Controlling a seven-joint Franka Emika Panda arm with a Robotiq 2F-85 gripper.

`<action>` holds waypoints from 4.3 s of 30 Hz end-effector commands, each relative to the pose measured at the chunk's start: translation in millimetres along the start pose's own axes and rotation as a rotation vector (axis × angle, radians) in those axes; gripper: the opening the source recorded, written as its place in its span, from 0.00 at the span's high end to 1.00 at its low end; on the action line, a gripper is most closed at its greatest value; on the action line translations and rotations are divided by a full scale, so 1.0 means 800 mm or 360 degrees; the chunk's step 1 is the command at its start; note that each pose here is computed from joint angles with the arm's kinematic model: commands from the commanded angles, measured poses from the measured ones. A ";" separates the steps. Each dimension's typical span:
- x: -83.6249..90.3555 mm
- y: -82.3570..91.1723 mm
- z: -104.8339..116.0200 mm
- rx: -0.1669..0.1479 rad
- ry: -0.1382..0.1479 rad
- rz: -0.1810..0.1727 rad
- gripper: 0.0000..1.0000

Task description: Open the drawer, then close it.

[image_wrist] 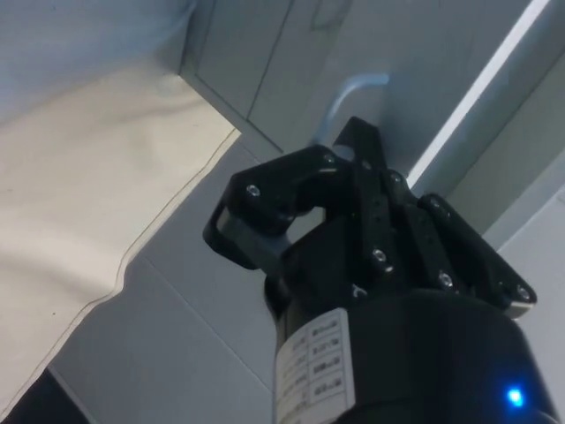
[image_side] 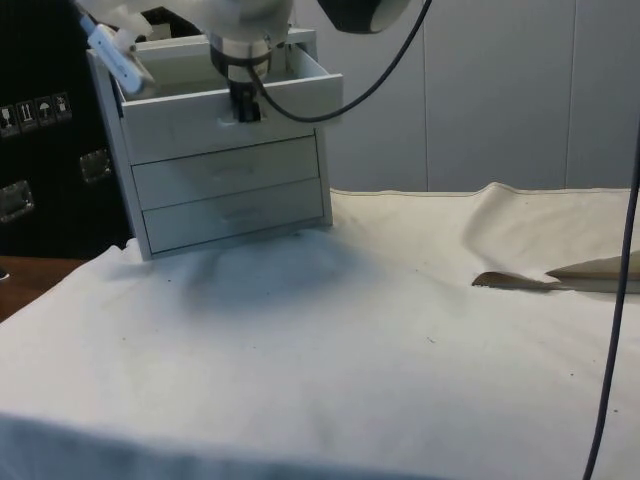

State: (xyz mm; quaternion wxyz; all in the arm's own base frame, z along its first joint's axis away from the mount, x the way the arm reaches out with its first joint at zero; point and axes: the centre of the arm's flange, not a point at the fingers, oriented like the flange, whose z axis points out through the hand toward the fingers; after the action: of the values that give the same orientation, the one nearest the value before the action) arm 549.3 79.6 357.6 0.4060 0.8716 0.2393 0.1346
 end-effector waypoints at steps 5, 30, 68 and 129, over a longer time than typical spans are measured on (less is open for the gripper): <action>-0.001 0.017 -0.004 -0.0017 0.0008 -0.0002 1.00; 0.016 0.051 0.040 -0.0088 -0.0032 0.0072 1.00; 0.031 0.107 0.102 -0.0217 -0.0078 0.0183 1.00; 0.009 0.066 0.031 -0.0311 -0.0117 0.0318 1.00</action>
State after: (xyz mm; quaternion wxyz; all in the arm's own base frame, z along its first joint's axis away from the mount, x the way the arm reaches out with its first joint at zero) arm 581.9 38.1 382.7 0.4822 0.8517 0.1220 0.1649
